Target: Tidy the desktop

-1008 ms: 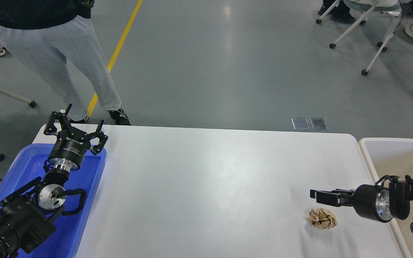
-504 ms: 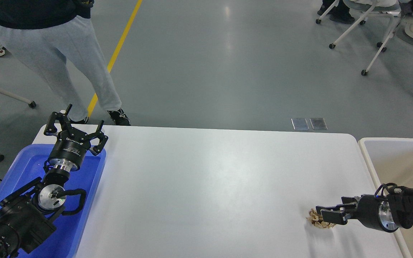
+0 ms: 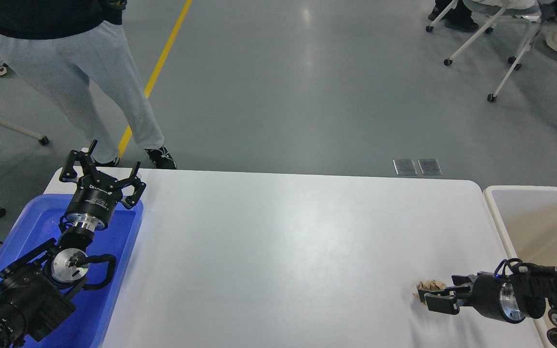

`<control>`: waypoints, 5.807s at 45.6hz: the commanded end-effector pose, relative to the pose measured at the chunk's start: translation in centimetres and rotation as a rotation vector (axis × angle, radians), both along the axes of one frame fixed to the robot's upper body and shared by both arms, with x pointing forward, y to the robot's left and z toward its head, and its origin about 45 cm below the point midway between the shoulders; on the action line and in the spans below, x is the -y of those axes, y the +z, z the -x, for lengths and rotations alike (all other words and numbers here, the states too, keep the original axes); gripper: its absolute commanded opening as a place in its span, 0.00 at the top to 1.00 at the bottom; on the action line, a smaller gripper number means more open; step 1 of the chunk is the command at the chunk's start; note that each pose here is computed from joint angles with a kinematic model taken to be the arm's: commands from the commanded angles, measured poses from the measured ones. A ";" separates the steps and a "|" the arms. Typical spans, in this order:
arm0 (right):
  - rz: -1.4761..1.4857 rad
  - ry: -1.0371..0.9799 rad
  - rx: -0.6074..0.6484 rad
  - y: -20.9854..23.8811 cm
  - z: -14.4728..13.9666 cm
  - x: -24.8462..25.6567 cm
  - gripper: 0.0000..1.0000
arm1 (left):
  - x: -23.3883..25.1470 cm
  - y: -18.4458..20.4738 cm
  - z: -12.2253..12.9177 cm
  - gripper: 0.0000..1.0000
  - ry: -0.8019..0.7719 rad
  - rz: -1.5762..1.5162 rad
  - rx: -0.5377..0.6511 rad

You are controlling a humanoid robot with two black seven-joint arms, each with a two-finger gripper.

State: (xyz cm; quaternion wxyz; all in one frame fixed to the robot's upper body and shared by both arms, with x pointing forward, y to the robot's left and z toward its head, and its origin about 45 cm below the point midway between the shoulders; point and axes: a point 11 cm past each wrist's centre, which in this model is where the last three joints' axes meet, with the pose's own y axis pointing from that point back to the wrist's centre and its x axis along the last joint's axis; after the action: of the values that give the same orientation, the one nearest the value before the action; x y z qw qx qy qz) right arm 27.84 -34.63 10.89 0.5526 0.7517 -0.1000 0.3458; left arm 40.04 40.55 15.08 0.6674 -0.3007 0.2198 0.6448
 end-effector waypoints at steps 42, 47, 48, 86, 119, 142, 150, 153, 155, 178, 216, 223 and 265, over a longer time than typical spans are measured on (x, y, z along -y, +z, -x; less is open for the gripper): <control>0.047 0.011 0.020 -4.0 -0.4 1.3 0.02 | 0.0 0.0 0.0 0.00 0.000 0.000 0.000; 0.047 0.024 0.016 -4.2 -0.1 1.6 0.05 | 0.0 0.0 0.0 0.00 0.000 0.000 0.000; 0.045 0.027 0.018 -4.2 -0.1 1.5 0.07 | 0.0 0.0 0.0 0.00 0.000 0.000 0.000; -0.005 0.031 0.032 -3.3 -0.8 1.5 1.00 | 0.0 0.0 0.0 0.00 0.000 0.000 0.000; -0.073 -0.111 0.008 16.6 -4.0 3.7 1.00 | 0.0 0.0 0.0 0.00 0.000 0.000 0.000; -0.164 -0.149 0.083 25.5 -5.8 3.5 1.00 | 0.0 0.0 0.0 0.00 0.000 0.000 0.000; -0.166 -0.273 0.097 25.3 -5.6 7.4 1.00 | 0.0 0.0 0.0 0.00 0.000 0.000 0.000; -0.222 -0.366 0.089 24.9 -5.7 9.2 1.00 | 0.0 0.0 0.0 0.00 0.000 0.000 0.000; -0.259 -0.424 0.091 24.5 -5.8 10.3 1.00 | 0.0 0.0 0.0 0.00 0.000 0.000 0.000; -0.669 -1.063 0.118 16.5 -2.7 18.1 1.00 | 0.0 0.0 0.0 0.00 0.000 0.000 0.000; -0.893 -1.820 0.273 -1.0 0.5 23.9 1.00 | 0.0 0.0 0.0 0.00 0.000 0.000 0.000; -0.876 -1.869 0.361 -2.5 0.2 24.1 1.00 | 0.0 0.0 0.0 0.00 0.000 0.000 0.000; -0.839 -1.862 0.524 -1.4 -3.1 23.1 0.56 | 0.0 0.0 0.0 0.00 0.000 0.000 0.000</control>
State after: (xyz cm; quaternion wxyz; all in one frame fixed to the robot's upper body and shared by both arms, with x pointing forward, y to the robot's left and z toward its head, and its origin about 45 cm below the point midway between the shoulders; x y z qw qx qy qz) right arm 30.18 -58.03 9.11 0.2563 0.4082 -0.8659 -0.1340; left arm 40.04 40.56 15.08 0.6675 -0.3005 0.2198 0.6448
